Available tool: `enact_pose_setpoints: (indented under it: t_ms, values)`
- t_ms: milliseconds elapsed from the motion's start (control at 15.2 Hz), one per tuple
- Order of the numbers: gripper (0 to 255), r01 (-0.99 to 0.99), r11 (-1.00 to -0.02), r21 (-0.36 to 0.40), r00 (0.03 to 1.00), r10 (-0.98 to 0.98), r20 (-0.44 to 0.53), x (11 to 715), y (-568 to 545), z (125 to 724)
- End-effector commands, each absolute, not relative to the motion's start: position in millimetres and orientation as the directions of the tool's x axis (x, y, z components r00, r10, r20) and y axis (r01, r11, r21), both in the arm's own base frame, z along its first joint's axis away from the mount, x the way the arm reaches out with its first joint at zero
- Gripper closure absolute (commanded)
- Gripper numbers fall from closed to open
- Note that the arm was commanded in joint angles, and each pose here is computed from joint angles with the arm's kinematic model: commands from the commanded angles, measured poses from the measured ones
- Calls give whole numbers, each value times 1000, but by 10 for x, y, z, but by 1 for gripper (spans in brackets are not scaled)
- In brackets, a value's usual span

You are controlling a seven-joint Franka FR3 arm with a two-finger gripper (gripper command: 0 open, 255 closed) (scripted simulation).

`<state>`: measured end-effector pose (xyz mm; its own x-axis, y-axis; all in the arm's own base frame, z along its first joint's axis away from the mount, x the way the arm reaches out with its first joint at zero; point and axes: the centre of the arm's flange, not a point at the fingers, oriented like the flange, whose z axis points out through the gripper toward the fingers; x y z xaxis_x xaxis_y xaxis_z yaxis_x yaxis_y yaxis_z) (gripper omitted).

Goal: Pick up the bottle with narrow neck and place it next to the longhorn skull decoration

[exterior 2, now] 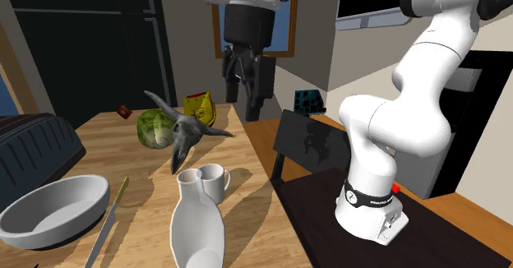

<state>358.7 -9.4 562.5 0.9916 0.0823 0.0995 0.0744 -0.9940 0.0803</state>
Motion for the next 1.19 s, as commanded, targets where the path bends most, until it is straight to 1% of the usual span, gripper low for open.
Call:
enact_pose_setpoints:
  t_ms: [0, 528, 1122]
  values:
    - [0, 81, -995, 66, 991, 87, 104, 3767, -126, 5417]
    - [0, 106, -994, 11, 988, 107, 114, 4384, -148, 4639]
    - [0, 106, -994, 11, 988, 107, 114, 4430, -148, 4242]
